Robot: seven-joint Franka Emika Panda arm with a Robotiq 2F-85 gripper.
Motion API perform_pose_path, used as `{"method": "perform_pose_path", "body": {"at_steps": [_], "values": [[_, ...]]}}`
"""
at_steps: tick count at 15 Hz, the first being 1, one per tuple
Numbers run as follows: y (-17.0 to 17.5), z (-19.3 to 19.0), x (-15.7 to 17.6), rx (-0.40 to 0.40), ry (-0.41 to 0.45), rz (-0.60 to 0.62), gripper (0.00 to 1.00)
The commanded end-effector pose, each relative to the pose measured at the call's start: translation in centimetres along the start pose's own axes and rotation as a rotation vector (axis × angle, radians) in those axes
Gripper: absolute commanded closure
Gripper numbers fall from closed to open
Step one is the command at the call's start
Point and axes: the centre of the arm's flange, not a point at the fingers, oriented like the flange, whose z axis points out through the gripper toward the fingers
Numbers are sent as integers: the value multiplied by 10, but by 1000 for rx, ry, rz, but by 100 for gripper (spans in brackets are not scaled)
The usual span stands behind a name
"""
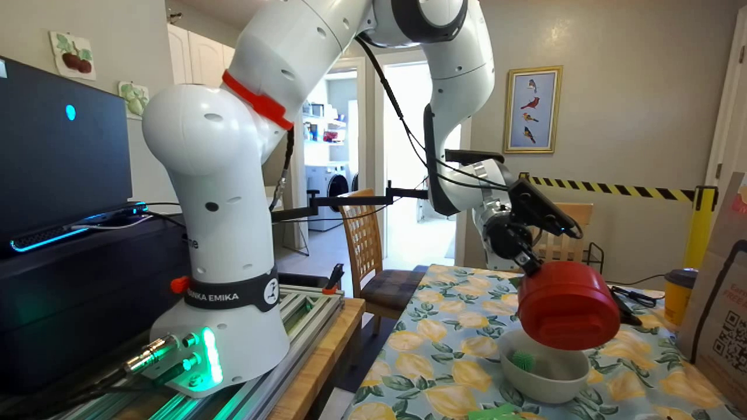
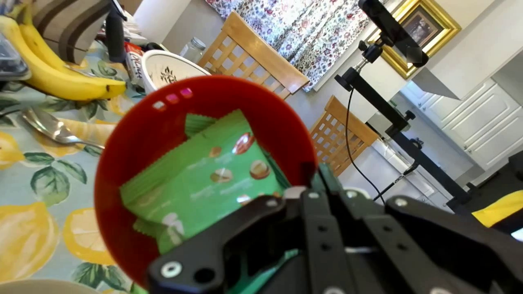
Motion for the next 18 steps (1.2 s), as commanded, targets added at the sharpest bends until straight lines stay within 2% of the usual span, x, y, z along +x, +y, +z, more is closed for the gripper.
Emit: {"method": "perform_pose_path", "body": {"at_steps": [1,10,18], "values": [[7,-7,-4,21,-44,-54,99],[3,-5,-2,44,-58,-183,99],[2,0,-2,84,-109,-220,99]]}}
